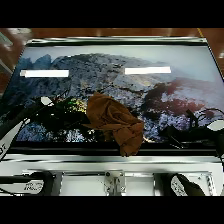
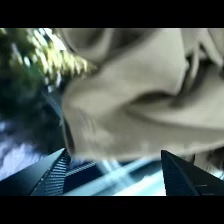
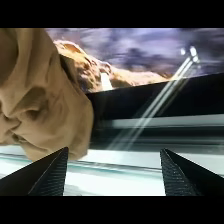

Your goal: Fold the shirts.

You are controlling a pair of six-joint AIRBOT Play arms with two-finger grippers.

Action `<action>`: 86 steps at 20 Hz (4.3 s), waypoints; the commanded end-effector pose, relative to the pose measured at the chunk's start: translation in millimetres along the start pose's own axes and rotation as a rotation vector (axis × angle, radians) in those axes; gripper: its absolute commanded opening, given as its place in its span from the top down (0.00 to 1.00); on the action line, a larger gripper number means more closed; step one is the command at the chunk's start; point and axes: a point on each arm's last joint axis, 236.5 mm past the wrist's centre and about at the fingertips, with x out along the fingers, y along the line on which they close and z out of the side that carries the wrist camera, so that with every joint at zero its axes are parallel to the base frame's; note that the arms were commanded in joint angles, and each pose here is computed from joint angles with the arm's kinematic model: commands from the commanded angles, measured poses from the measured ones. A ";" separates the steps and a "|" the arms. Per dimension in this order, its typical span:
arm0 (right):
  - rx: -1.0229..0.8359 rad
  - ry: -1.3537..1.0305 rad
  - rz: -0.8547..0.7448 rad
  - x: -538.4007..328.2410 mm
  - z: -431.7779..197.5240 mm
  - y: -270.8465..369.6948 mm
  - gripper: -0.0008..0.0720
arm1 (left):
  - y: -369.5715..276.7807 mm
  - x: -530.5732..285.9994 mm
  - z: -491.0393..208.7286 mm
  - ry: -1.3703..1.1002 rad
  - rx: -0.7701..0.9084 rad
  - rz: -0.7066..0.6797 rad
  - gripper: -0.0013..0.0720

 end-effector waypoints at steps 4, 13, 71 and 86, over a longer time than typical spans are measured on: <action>0.036 -0.037 0.087 4.8 6.5 16.0 0.05 | -0.6 31.9 24.1 -0.058 -0.131 -0.078 0.42; -0.022 -0.038 0.149 86.1 -26.6 61.2 0.05 | -42.5 7.9 31.6 -0.097 0.059 -0.162 0.92; -0.148 -0.246 0.040 61.7 171.1 122.9 0.27 | -31.9 -115.0 53.0 -0.352 0.250 0.158 0.93; 0.195 0.022 0.145 77.2 60.0 21.9 0.07 | -43.2 -118.0 51.0 -0.359 0.288 0.127 0.93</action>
